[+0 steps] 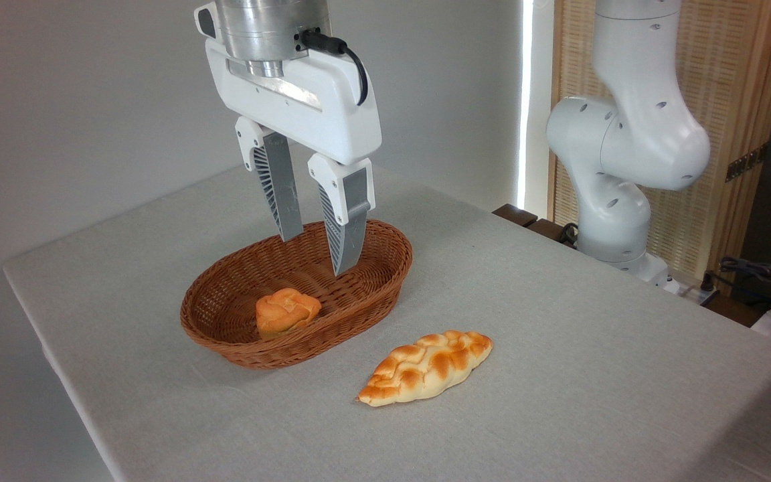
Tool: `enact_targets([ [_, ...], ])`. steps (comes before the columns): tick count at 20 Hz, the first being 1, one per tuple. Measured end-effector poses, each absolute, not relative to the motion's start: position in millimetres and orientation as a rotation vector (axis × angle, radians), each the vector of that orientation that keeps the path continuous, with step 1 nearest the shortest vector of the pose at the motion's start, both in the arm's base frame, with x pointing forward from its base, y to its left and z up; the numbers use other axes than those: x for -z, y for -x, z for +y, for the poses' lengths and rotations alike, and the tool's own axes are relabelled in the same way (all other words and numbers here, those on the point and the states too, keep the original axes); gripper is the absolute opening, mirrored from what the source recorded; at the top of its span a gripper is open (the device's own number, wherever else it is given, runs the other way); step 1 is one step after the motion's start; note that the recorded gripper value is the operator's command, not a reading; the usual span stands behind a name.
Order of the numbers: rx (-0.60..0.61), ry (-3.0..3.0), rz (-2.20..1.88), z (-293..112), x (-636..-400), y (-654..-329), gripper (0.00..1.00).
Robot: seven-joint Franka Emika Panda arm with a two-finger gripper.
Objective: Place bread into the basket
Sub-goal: 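Move the open gripper over the golden braided bread beside the basket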
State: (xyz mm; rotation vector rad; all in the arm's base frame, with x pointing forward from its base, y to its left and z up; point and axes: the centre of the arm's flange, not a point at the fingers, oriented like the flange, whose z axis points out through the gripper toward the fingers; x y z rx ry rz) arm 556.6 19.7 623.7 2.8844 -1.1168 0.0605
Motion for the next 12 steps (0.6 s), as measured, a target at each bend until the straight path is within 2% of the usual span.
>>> enact_targets([
  [12, -0.083, -2.873, -1.090, 38.3, -622.9, -552.2, 1.00],
])
